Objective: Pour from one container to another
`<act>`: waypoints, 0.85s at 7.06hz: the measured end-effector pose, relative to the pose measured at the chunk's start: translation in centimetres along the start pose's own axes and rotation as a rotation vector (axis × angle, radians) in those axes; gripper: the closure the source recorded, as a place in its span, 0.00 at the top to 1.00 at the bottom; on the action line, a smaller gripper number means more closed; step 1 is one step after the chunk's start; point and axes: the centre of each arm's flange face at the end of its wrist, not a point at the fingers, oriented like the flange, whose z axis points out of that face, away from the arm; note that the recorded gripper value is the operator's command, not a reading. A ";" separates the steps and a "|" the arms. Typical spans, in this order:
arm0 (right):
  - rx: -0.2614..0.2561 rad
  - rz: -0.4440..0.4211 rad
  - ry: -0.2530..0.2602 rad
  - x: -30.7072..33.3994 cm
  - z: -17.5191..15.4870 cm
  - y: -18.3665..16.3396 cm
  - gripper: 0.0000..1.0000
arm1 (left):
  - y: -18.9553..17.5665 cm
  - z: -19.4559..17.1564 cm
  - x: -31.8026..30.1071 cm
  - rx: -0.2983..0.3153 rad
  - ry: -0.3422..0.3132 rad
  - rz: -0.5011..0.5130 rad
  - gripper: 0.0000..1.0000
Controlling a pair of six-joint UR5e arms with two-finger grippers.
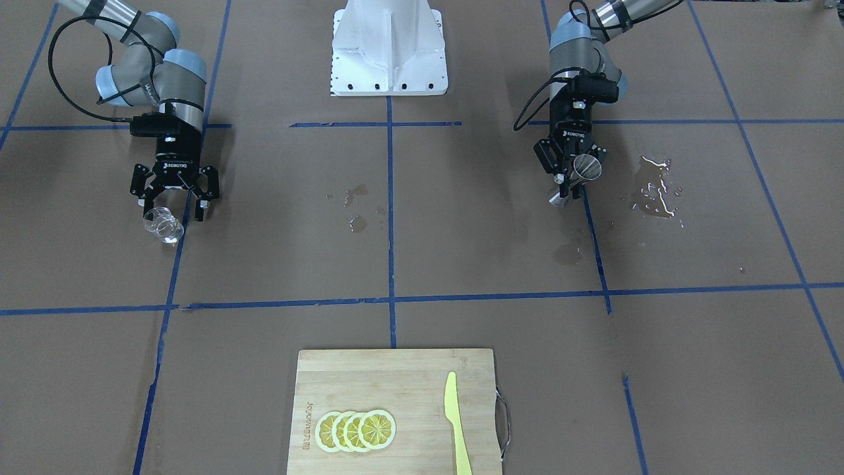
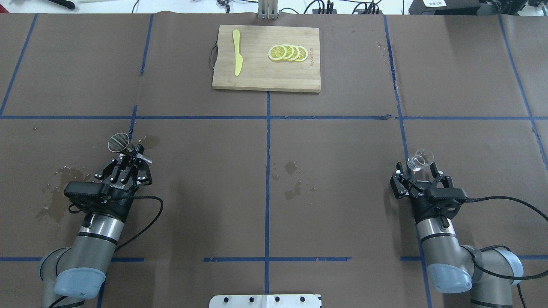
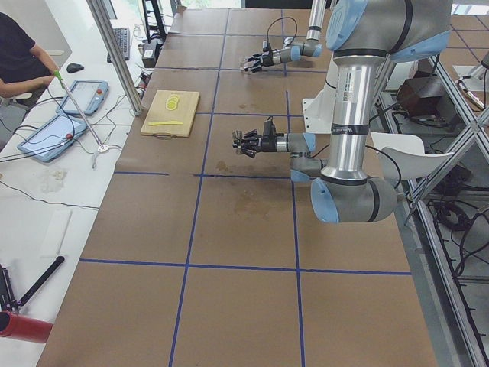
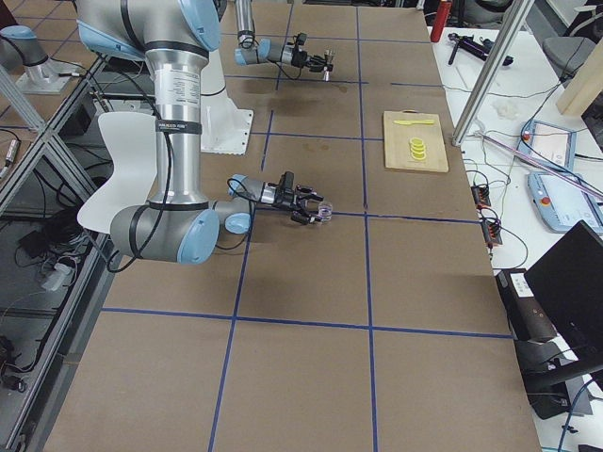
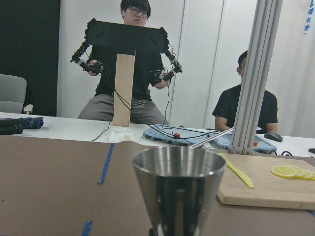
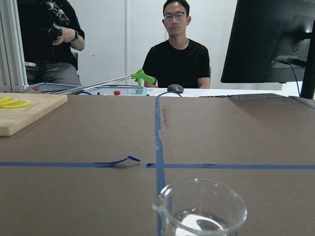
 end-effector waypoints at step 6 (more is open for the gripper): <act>-0.015 -0.003 0.034 0.8 2.4 -0.1 0.00 | -0.2 0.1 0.6 0.002 0.004 -0.010 0.00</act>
